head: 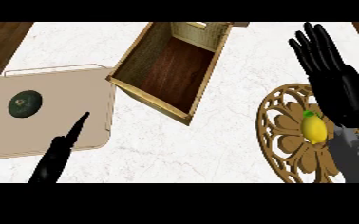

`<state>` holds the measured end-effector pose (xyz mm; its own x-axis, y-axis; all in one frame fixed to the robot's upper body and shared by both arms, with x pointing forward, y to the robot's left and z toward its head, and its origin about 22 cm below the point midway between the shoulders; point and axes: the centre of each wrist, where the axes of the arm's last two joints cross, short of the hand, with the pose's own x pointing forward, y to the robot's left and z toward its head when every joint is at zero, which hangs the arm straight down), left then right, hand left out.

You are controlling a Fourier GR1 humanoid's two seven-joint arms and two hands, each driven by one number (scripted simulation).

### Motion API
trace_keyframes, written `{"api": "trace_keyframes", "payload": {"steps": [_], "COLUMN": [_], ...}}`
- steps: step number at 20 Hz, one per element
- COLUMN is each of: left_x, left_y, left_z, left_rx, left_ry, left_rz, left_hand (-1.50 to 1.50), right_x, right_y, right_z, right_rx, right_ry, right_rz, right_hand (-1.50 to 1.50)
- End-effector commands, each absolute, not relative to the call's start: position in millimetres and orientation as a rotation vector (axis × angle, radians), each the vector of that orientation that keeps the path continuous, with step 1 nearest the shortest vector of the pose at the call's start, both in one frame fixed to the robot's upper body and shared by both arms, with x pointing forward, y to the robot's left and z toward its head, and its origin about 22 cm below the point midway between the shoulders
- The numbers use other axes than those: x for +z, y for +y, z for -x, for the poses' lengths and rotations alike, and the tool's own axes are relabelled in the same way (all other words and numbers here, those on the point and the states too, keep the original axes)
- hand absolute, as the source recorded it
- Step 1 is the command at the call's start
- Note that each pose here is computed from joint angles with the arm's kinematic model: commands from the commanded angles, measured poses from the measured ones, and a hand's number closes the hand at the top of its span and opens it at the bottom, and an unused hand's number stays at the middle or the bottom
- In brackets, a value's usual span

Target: Pick the lemon from the placemat and place it in the basket

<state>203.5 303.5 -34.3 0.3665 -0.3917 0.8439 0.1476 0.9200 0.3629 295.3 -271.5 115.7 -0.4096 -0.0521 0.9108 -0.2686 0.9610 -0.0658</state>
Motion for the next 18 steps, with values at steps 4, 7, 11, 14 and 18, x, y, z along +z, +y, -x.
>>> {"api": "trace_keyframes", "payload": {"steps": [4, 7, 11, 14, 18], "left_x": [9.6, 22.8, 46.9, 54.2, 57.5], "left_y": [329.7, 330.5, 327.5, 322.4, 310.7], "left_z": [-159.9, -162.6, -196.9, -213.5, -234.5], "left_rx": [-0.162, -0.071, -0.024, -0.01, 0.011], "left_ry": [-1.241, -1.352, -1.494, -1.509, -1.52], "left_rz": [-0.346, -0.349, -0.313, -0.329, -0.331], "left_hand": [0.0, 0.0, 0.0, 0.0, 0.0], "right_x": [93.4, 105.7, 77.8, 85.9, 86.5], "right_y": [-360.2, -367.8, -362.8, -387.7, -389.8], "right_z": [-276.9, -278.2, -279.7, -281.8, -274.3], "right_rx": [0.098, 0.127, -0.012, -0.095, -0.135], "right_ry": [-1.762, -1.847, -1.834, -1.706, -1.546], "right_rz": [0.32, 0.389, 0.78, 1.111, 1.312], "right_hand": [1.5, 1.5, -1.5, -1.5, -1.5]}}
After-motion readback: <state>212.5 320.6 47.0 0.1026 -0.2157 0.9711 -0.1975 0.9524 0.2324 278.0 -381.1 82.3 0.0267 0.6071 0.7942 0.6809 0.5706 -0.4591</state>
